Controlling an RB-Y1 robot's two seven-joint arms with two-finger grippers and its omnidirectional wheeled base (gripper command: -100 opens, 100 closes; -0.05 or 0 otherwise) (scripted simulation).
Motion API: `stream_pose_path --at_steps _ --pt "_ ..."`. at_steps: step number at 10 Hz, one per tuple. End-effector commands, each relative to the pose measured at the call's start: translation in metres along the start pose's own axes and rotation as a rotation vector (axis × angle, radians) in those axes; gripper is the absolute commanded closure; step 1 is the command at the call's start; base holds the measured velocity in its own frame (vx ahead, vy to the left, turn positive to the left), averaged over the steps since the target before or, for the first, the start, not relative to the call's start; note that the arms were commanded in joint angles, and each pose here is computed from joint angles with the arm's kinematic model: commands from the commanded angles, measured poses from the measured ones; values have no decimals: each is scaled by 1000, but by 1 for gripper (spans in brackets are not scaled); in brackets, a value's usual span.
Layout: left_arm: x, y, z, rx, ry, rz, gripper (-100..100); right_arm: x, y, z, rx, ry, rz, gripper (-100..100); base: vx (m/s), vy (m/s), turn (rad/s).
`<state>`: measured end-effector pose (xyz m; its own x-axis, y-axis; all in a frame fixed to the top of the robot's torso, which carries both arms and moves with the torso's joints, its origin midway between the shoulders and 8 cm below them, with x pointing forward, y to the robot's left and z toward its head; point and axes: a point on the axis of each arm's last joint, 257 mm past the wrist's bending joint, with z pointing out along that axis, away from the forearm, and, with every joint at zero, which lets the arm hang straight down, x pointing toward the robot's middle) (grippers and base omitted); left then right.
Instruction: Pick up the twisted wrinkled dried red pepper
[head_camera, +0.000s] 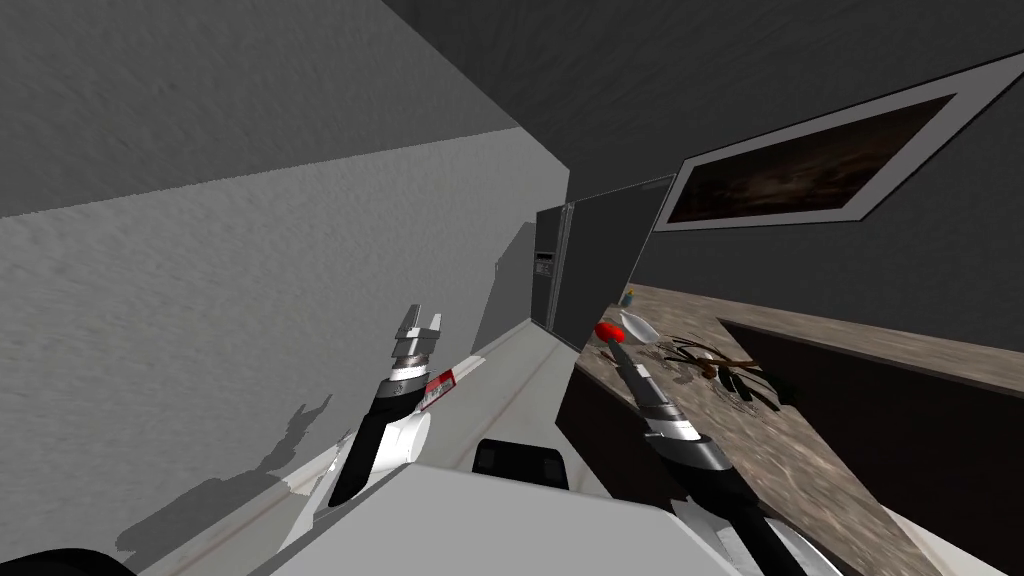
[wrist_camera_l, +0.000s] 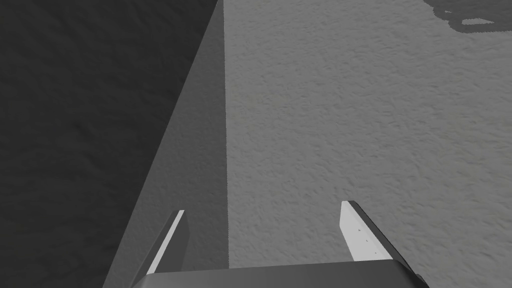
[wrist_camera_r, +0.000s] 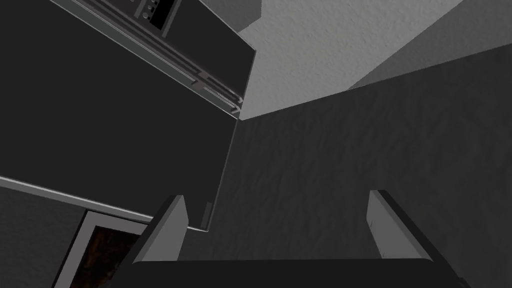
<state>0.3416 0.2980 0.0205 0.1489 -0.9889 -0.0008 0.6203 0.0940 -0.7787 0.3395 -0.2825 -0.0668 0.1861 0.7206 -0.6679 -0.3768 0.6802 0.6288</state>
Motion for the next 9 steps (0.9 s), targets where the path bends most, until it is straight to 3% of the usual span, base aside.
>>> stream_pose_path --at_steps 1,2,6,7,9 --pt "0 0 0 0 0 0 0 6 -20 -16 50 68 -91 -100 34 48 82" --pt "0 0 0 0 0 0 0 6 -20 -16 49 69 -92 -100 21 40 21" --pt "0 0 0 0 0 0 0 14 -76 -64 165 262 -325 -100 34 62 90" --pt "0 0 0 0 0 0 0 15 -77 -66 169 270 -327 -100 35 45 24" --pt "0 0 0 0 0 0 0 15 -103 -92 220 370 -429 -100 42 44 89"
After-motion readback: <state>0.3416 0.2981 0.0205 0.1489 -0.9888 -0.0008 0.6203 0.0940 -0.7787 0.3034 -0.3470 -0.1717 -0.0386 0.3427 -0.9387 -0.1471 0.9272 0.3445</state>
